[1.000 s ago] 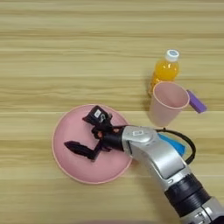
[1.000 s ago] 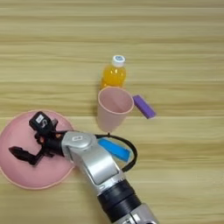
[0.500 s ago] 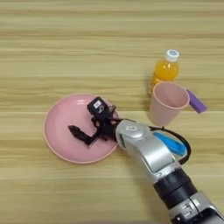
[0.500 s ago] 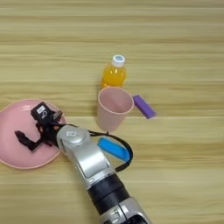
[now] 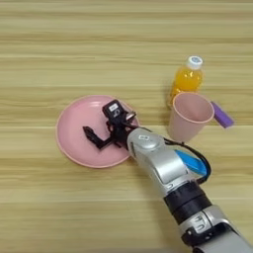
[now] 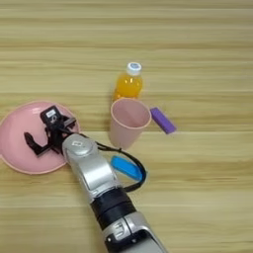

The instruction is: Move the objects on the table

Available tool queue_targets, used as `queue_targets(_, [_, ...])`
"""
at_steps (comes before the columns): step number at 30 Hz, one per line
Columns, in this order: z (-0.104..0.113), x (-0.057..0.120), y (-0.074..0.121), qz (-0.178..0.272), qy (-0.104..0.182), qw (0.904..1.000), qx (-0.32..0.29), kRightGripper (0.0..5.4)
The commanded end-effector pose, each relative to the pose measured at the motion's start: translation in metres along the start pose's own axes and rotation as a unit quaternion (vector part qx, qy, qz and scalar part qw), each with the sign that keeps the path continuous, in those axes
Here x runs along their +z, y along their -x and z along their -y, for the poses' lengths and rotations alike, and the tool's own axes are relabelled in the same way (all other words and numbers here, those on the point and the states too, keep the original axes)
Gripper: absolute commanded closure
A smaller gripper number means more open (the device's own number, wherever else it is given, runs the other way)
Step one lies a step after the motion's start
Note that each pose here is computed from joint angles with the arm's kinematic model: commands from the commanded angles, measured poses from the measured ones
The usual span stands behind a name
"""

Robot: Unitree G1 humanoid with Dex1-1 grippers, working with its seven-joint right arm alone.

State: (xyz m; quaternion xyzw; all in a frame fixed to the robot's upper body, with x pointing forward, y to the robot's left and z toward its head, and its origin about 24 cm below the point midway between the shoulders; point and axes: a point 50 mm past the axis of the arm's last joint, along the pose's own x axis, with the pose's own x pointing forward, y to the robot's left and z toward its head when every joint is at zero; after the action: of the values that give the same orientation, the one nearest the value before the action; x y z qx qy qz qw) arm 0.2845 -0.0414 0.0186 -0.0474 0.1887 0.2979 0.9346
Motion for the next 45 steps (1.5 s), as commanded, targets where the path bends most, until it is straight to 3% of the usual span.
queue_targets(1, [0.007,0.035,-0.005,0.063,0.012,0.9973,-0.036,0.03])
queue_targets(15, [0.022,0.048,-0.007,0.100,-0.014,0.9881,-0.116,0.03])
queue_targets(21, [0.023,0.054,-0.006,0.120,-0.024,0.9850,-0.121,0.03])
queue_targets(27, [0.016,0.066,0.001,0.171,-0.026,0.9807,-0.091,0.03])
queue_targets(35, [0.008,0.078,0.015,0.234,-0.010,0.9694,-0.073,0.03])
queue_targets(45, [0.000,0.088,0.036,0.321,-0.004,0.9465,-0.036,0.03])
